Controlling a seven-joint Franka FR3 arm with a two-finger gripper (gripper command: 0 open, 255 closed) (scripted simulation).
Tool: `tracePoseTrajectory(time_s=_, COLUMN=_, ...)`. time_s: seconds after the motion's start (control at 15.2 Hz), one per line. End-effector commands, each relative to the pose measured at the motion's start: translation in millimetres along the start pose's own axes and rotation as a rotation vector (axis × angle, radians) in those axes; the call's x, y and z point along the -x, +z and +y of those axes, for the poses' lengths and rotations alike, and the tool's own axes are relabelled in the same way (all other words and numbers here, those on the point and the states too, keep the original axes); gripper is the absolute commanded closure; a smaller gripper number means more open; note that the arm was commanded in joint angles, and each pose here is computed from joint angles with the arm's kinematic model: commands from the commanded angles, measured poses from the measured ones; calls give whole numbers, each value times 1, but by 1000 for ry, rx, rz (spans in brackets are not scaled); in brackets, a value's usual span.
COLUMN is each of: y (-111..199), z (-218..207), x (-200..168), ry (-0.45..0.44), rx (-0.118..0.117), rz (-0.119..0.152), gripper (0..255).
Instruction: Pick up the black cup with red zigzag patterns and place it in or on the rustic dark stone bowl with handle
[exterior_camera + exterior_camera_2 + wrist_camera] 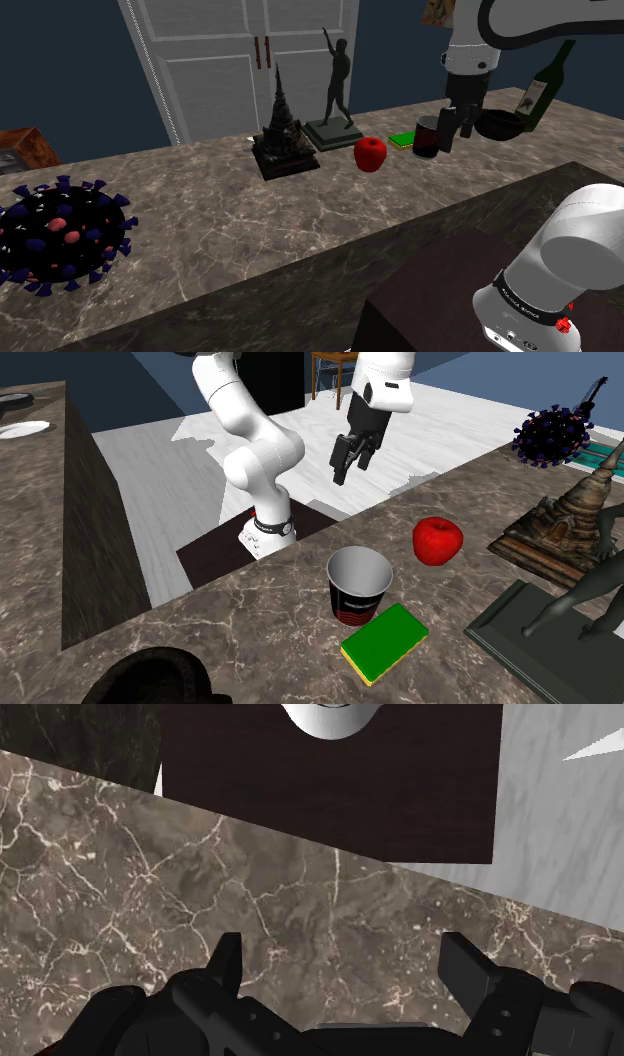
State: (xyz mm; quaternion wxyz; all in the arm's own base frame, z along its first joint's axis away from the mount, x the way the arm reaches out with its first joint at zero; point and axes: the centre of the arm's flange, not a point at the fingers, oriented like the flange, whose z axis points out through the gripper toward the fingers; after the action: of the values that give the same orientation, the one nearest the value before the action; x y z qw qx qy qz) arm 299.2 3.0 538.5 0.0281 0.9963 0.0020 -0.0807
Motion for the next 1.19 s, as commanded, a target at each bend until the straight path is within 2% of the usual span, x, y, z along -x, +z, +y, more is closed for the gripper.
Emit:
tracePoseTrajectory(time_s=0.0, y=0, z=0, x=0, ry=0, rx=0, rz=0, gripper=0)
tracePoseTrajectory(time_s=0.92, y=23, z=107, x=-117, ry=-47, rx=86, rz=126, gripper=0)
tracePoseTrajectory(time_s=1.12, y=39, z=109, x=-119, ry=-47, rx=86, rz=126, gripper=0)
